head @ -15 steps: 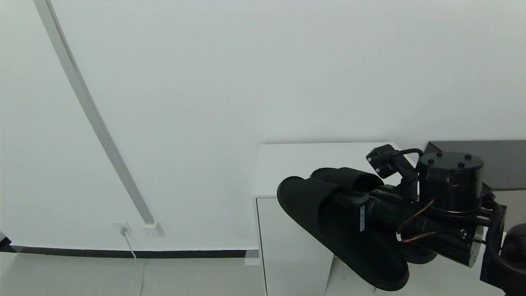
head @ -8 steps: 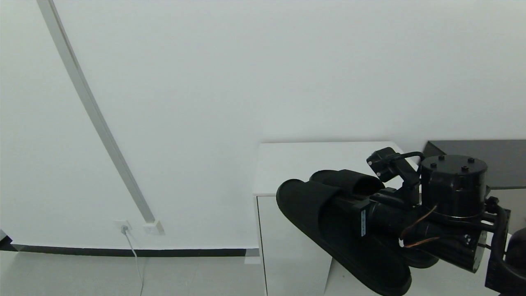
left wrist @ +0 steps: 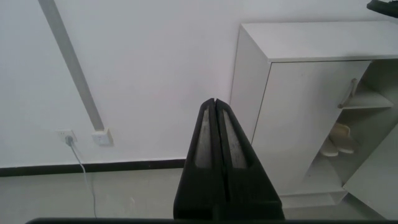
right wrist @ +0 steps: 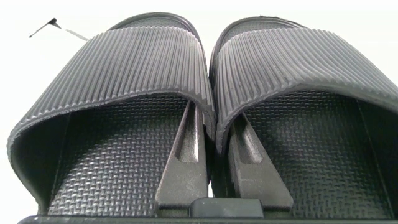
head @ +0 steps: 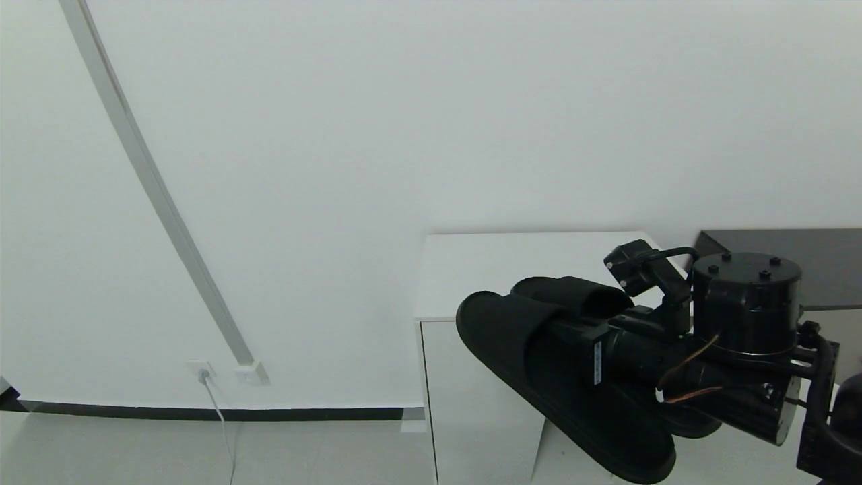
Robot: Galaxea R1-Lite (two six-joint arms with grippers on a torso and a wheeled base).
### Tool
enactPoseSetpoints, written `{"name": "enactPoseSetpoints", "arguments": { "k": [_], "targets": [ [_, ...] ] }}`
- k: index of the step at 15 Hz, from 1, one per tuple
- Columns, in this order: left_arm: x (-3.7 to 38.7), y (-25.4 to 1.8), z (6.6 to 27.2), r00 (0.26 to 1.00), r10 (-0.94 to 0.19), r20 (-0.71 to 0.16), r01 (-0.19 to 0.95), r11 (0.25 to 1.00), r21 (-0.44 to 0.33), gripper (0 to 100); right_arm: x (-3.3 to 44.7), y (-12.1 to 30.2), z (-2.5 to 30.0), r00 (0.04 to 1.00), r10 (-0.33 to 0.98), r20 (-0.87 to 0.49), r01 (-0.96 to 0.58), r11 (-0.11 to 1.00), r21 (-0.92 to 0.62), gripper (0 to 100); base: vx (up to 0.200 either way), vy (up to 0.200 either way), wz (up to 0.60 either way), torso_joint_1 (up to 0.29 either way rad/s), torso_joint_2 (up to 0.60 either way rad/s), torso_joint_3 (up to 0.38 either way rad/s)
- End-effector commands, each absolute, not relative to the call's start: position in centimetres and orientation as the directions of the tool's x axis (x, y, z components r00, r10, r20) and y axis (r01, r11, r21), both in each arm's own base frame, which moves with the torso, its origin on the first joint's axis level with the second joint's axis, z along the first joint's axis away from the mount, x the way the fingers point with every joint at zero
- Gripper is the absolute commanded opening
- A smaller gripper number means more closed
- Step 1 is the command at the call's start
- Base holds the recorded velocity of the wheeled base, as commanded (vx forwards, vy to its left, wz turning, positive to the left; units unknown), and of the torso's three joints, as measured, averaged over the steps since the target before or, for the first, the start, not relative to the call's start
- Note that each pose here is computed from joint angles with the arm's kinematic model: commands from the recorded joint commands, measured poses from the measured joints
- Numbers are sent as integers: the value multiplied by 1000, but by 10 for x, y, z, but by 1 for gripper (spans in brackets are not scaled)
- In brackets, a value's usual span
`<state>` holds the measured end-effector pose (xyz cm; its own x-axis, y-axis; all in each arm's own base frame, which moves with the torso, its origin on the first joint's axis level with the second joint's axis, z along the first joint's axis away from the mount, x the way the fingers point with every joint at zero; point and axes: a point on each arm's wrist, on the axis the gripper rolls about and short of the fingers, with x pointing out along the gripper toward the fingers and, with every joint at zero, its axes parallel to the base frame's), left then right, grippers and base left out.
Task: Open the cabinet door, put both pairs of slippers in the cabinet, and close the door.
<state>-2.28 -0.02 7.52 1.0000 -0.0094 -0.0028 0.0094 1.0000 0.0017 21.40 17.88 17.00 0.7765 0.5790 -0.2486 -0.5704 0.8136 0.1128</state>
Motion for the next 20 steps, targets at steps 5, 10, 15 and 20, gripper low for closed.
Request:
{"name": "enactPoseSetpoints", "arguments": {
  "k": [5, 10, 15, 20],
  "targets": [
    [-23, 0, 75, 1000, -9, -3, 9, 1000, 2, 0, 215, 180, 168, 774, 579, -254, -572, 813, 111, 0, 0, -200, 0, 0, 4, 5],
    [-23, 0, 75, 1000, -9, -3, 9, 1000, 2, 0, 215, 180, 168, 776, 577, -254, -570, 815, 109, 0, 0, -200, 0, 5, 3, 4],
    [-23, 0, 75, 1000, -9, -3, 9, 1000, 2, 0, 213, 178, 165, 775, 574, -265, -568, 816, 106, 0, 0, -200, 0, 3, 3, 0],
    [-23, 0, 75, 1000, -11, -3, 11, 1000, 3, 0, 213, 178, 165, 782, 564, -266, -558, 823, 103, 0, 0, -160, 0, 2, 2, 4]
  ]
}}
